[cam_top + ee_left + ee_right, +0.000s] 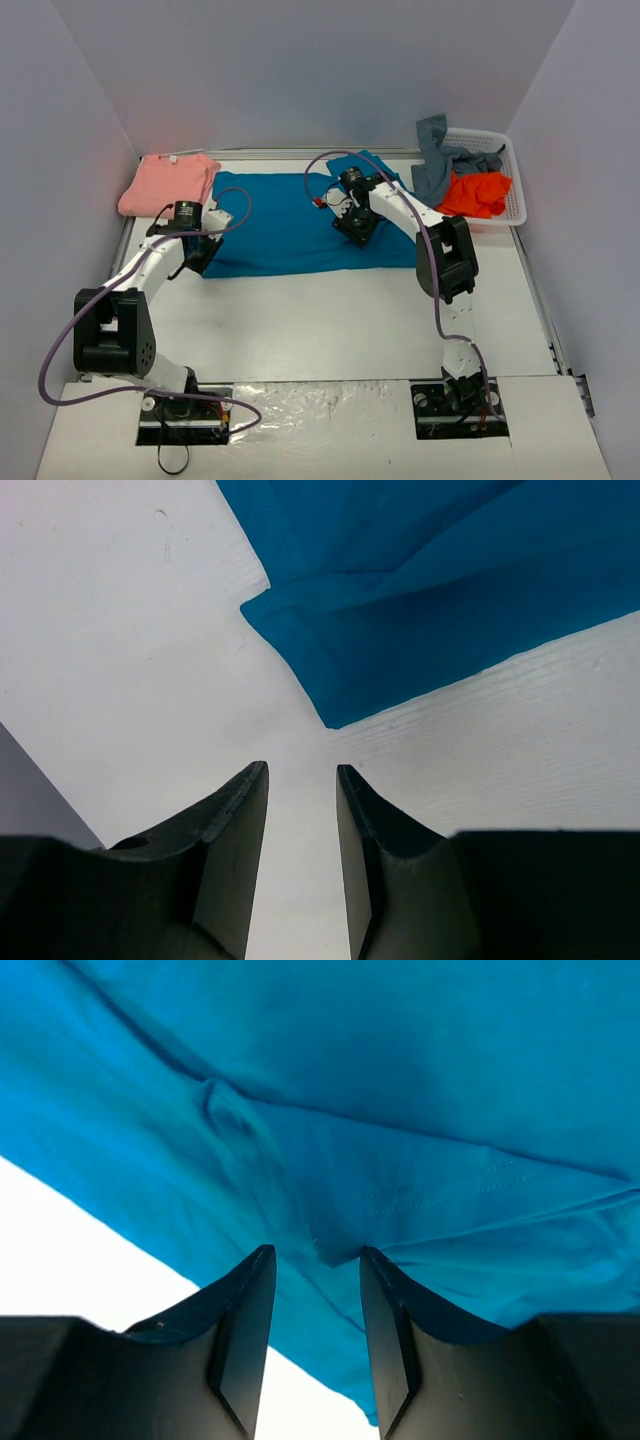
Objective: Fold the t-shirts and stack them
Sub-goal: Fold the flattened tshirt in 1/3 of the way
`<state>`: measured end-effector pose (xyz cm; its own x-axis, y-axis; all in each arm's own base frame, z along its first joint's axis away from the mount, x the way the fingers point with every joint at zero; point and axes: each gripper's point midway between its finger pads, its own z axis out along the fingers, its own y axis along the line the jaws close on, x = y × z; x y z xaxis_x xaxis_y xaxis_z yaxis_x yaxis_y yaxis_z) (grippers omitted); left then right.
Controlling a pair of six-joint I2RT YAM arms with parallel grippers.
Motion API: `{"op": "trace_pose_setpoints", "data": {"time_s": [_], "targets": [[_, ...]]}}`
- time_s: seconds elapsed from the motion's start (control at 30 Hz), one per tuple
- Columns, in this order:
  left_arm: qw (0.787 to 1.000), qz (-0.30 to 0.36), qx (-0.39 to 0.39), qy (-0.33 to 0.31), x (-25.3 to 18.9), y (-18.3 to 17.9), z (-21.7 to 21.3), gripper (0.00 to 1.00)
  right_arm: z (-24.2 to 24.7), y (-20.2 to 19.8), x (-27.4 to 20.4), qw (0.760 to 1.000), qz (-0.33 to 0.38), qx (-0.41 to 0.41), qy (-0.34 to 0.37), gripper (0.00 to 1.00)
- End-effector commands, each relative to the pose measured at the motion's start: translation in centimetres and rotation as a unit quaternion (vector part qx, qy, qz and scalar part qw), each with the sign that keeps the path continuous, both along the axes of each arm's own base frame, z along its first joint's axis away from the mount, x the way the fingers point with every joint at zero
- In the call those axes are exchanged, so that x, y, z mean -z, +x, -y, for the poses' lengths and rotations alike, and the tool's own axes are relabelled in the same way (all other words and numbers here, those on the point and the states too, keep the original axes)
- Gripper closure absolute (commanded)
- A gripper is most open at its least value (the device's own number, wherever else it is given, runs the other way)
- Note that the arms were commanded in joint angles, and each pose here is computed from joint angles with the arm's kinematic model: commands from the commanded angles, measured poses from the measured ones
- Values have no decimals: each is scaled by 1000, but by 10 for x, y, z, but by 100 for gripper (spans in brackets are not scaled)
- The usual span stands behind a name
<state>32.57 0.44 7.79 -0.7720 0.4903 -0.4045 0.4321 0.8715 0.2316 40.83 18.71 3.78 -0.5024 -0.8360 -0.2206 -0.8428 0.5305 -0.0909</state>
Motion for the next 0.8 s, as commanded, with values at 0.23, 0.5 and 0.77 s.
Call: {"op": "trace_pose_setpoints", "data": {"time_s": [0.23,0.5,0.77], "targets": [[1000,3,-7,-2,2,0,-1,67,3,18,4,998,37,21,-43,79],[1000,8,-8,-4,-1,1,-1,67,4,23,5,997,50,30,-56,100],[1000,4,-8,-5,1,-1,-1,67,-1,45,-14,993,96,48,-56,100]]}}
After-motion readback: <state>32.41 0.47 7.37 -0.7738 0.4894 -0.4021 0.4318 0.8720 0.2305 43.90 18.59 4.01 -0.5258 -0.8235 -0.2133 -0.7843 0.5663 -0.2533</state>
